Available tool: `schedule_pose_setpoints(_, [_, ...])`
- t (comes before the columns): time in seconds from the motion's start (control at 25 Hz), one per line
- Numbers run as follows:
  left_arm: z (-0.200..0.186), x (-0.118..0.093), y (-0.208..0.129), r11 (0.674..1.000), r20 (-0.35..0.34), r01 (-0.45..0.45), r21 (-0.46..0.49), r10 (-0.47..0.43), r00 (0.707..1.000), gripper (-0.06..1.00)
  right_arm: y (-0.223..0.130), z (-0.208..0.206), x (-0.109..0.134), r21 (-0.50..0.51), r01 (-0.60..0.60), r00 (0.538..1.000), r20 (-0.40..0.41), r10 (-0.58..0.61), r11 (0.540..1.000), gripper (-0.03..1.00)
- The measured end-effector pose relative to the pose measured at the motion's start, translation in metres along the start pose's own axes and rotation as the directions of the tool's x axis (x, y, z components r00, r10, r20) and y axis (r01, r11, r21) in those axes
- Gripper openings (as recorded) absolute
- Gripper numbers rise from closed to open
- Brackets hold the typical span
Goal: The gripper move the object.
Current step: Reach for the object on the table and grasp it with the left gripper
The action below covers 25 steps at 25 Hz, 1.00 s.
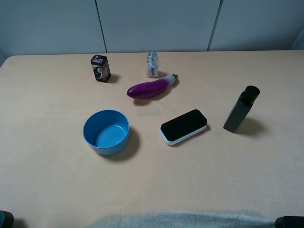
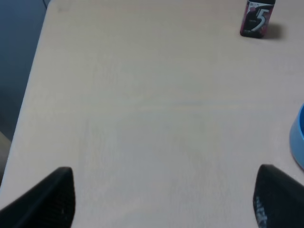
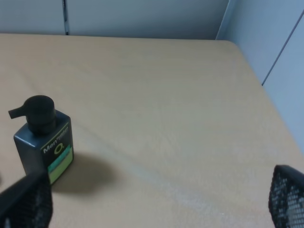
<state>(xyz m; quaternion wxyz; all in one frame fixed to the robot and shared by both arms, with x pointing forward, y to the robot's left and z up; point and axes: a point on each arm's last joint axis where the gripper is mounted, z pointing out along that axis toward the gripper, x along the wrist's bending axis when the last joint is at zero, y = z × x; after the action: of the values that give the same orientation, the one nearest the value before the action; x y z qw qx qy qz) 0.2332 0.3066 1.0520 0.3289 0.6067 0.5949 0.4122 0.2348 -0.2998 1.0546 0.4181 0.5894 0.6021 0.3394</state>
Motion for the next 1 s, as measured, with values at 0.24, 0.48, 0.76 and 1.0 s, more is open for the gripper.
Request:
schedule_pose_setpoints(0.24, [0.0, 0.0, 0.0, 1.0, 0.0, 0.0, 0.0, 0.0, 1.0, 0.82, 0.0, 0.0, 0.0, 0.0, 0.0, 1.0, 0.0, 0.0, 1.0, 0.69])
schedule_pose_setpoints(0.48, [0.0, 0.0, 0.0, 1.0, 0.0, 0.0, 0.0, 0.0, 1.0, 0.82, 0.0, 0.0, 0.0, 0.0, 0.0, 1.0, 0.0, 0.0, 1.0, 0.69])
schedule_pose_setpoints(0.76, [0.01, 0.004, 0.045, 0.994, 0.011, -0.007, 0.109, 0.006, 1.0, 0.82, 0.0, 0.0, 0.0, 0.0, 0.0, 1.0, 0.0, 0.0, 1.0, 0.69])
schedule_pose_setpoints(1.0, [0.046, 0.007, 0.116, 0.971, 0.029, -0.014, 0.239, 0.007, 1.0, 0.82, 0.0, 0.0, 0.0, 0.0, 0.0, 1.0, 0.0, 0.0, 1.0, 0.69])
